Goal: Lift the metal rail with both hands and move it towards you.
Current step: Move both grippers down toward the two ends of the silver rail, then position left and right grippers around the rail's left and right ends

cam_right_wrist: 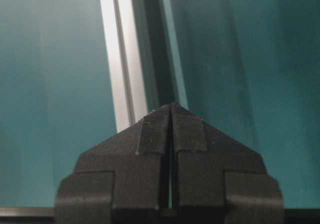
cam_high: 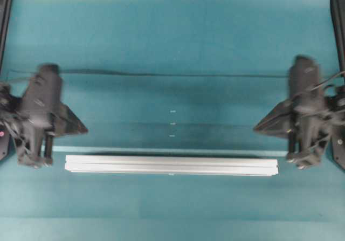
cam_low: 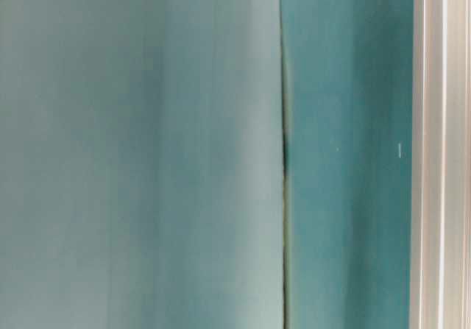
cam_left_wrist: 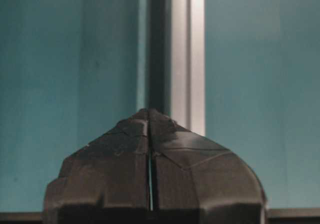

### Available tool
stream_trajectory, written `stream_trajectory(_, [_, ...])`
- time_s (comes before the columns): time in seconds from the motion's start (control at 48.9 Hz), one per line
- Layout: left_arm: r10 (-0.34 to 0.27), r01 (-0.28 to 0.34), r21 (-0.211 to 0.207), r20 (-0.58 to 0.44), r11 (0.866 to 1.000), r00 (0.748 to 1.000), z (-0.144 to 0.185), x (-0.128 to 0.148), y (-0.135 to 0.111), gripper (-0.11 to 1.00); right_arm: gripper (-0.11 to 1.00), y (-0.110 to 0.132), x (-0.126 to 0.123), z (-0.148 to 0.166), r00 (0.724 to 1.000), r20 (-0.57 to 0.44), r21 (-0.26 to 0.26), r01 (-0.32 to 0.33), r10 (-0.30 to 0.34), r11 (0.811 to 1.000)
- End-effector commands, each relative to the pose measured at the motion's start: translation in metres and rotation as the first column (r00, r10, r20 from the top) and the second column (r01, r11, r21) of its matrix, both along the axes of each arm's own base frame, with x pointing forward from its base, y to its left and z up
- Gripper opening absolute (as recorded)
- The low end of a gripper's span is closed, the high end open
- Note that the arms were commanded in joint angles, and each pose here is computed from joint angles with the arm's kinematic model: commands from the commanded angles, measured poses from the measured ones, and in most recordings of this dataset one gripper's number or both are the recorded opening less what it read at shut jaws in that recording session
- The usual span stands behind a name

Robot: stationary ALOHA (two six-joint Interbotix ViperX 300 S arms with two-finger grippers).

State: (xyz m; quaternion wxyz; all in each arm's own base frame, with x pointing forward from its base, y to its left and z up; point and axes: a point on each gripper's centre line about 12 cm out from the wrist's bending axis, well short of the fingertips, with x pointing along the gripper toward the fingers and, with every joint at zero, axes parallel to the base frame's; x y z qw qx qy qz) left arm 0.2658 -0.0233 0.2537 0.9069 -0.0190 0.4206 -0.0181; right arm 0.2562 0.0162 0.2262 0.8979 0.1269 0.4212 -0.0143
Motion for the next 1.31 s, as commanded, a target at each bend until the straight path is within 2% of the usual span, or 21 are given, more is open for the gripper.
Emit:
stream_trajectory(0.0, [-0.011,0.011,0.002,-0.026,1.000,1.000,0.005,0.013,-0.005,-0.05,-0.02,0.004,0.014,-0.002,0.999,-0.050,0.001,-0.015,0.015,1.000])
stream_trajectory(0.102, [-0.015,0.017,0.011,-0.113,1.000,0.994,-0.001,0.022,-0.008,-0.05,-0.02,0.009,0.027,-0.010,0.982,-0.182,-0.002,-0.042,0.041,0.999])
stream_trajectory(0.225, [-0.013,0.018,0.020,-0.206,1.000,0.978,-0.007,0.032,-0.009,-0.05,-0.02,0.012,0.036,-0.019,0.940,-0.336,0.002,-0.062,0.059,0.998])
stream_trajectory(0.348, [-0.013,0.020,0.025,-0.264,0.999,0.964,-0.015,0.039,-0.011,-0.05,-0.02,0.012,0.044,-0.024,0.907,-0.416,0.000,-0.074,0.068,0.997])
stream_trajectory(0.553, [-0.020,0.029,0.025,-0.292,0.999,0.956,-0.023,0.047,-0.017,-0.05,-0.02,0.013,0.052,-0.028,0.900,-0.430,-0.004,-0.086,0.076,0.996])
stream_trajectory(0.757, [0.006,-0.004,0.008,-0.293,1.000,0.956,-0.024,0.046,-0.019,-0.05,-0.01,0.015,0.053,-0.027,0.898,-0.430,-0.005,-0.103,0.091,0.995])
stream_trajectory(0.982, [0.041,-0.046,-0.011,-0.293,0.999,0.955,-0.024,0.046,-0.019,0.02,0.08,0.021,0.053,-0.027,0.900,-0.422,-0.002,-0.120,0.108,0.993])
stream_trajectory(1.064, [0.046,-0.052,-0.012,-0.294,0.999,0.955,-0.025,0.045,-0.019,0.11,0.18,0.024,0.054,-0.028,0.901,-0.417,-0.002,-0.127,0.115,0.992])
stream_trajectory(1.126, [0.046,-0.053,-0.014,-0.296,0.999,0.954,-0.026,0.045,-0.019,0.22,0.30,0.026,0.054,-0.027,0.904,-0.411,-0.001,-0.128,0.116,0.992])
stream_trajectory(1.289, [0.045,-0.052,-0.017,-0.300,0.998,0.953,-0.027,0.043,-0.022,0.71,0.75,0.030,0.055,-0.029,0.905,-0.410,-0.001,-0.125,0.114,0.992])
